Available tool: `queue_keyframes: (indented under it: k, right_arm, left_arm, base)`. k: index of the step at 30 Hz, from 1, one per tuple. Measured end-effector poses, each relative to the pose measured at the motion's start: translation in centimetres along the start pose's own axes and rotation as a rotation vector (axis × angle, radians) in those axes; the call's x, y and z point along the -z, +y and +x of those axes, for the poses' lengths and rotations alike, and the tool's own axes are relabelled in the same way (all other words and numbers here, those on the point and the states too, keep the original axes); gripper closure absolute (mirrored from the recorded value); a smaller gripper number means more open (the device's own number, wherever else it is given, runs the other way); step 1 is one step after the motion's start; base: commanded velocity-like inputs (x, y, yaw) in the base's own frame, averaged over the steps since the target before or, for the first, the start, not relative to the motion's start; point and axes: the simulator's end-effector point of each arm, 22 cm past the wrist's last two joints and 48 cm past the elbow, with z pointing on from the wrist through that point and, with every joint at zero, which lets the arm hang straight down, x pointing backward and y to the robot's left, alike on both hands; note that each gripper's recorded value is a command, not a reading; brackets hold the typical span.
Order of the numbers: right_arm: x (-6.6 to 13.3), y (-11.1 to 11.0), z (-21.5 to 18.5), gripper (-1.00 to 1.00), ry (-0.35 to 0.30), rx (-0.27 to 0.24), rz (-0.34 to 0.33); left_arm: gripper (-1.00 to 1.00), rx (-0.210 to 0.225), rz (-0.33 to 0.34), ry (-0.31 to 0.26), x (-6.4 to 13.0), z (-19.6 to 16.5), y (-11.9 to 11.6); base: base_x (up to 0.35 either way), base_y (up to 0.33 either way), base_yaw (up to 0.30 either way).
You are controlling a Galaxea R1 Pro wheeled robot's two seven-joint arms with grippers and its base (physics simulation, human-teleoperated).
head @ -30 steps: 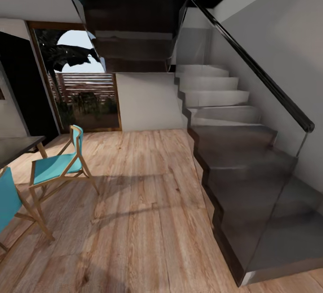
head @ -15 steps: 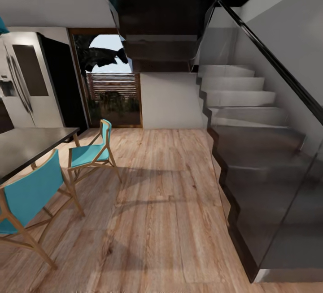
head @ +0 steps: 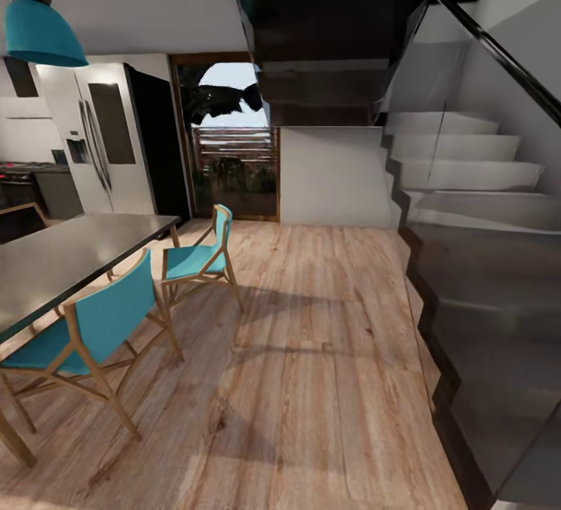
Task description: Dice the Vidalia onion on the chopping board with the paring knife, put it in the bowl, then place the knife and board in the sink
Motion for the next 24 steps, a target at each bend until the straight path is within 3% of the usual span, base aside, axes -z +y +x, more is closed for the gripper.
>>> queue_keyframes:
  k: [24]
  right_arm:
    - [0.01, 0.00, 0.09, -1.00, 0.002, 0.000, 0.000]
  left_arm:
    - [-1.00, 0.001, 0.000, 0.000, -0.01, 0.01, 0.02]
  base:
    - [-0.169, 0.257, 0.287]
